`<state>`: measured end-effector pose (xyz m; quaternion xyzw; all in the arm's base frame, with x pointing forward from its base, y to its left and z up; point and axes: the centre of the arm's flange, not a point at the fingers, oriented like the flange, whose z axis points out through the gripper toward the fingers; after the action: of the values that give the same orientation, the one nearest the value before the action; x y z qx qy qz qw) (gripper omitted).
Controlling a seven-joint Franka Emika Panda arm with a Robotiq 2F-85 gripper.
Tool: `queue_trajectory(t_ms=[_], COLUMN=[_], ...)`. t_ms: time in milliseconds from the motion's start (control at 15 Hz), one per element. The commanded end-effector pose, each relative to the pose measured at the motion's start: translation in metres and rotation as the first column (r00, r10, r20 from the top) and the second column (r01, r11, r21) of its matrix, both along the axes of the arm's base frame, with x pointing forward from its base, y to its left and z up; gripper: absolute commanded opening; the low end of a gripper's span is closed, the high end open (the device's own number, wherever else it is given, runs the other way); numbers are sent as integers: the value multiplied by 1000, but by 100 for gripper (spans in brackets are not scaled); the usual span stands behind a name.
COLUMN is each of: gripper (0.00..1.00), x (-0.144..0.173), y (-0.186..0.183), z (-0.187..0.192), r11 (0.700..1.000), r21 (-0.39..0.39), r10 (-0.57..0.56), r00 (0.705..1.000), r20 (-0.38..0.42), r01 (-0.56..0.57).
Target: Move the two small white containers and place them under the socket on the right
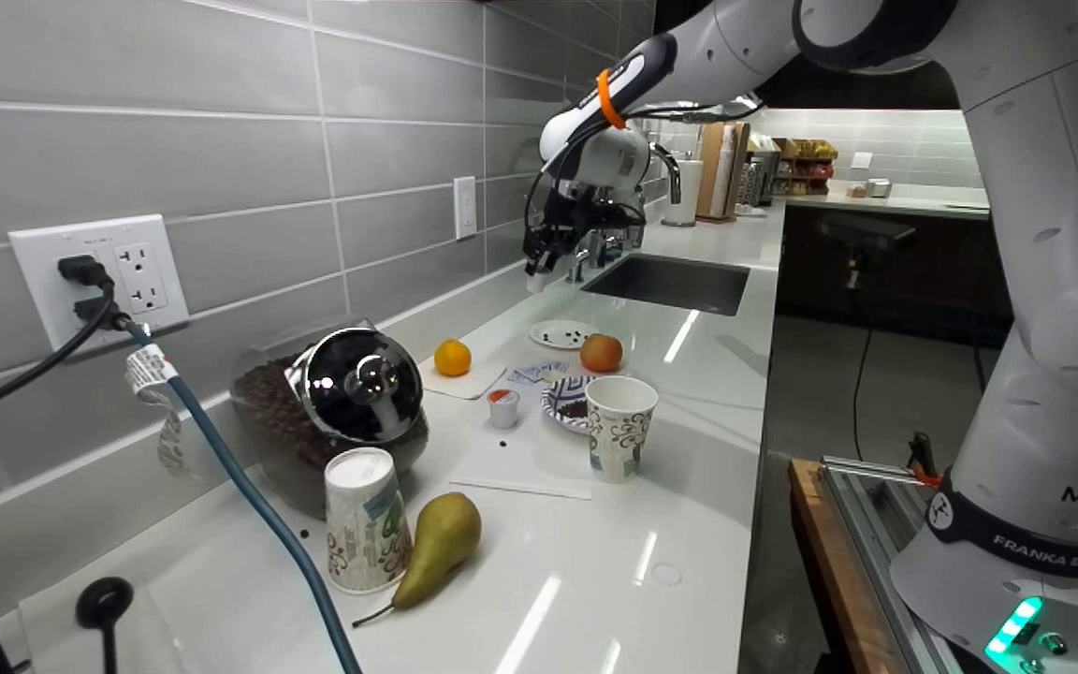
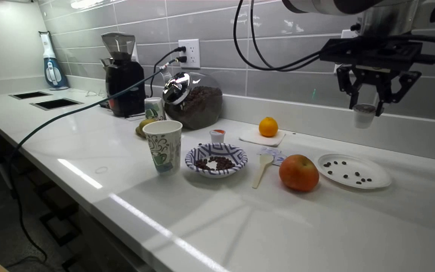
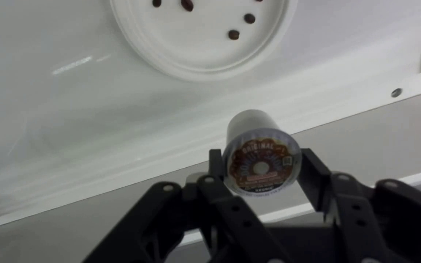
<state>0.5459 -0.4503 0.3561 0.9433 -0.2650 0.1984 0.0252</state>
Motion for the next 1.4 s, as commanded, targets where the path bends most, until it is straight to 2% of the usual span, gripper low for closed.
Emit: queue_trajectory(t_ms=[0,400,800,933,1067,1200,1333], gripper=[29,29,29,79,84,98,100], x=[41,79,90,90,88,83,74], y=[-25,-22,-22,-20,-15,1,34], z=[-14,-51,-76,-77,-69,-52,-37], r11=[998,989,981,979,979,980,973], r21=[16,59,111,131,107,74,80], r10=[64,141,169,177,189,194,226], r00=[998,989,979,975,973,971,958], r20=[8,-44,-116,-137,-133,-139,-175], r01=[-65,-138,-157,-159,-176,-186,-215])
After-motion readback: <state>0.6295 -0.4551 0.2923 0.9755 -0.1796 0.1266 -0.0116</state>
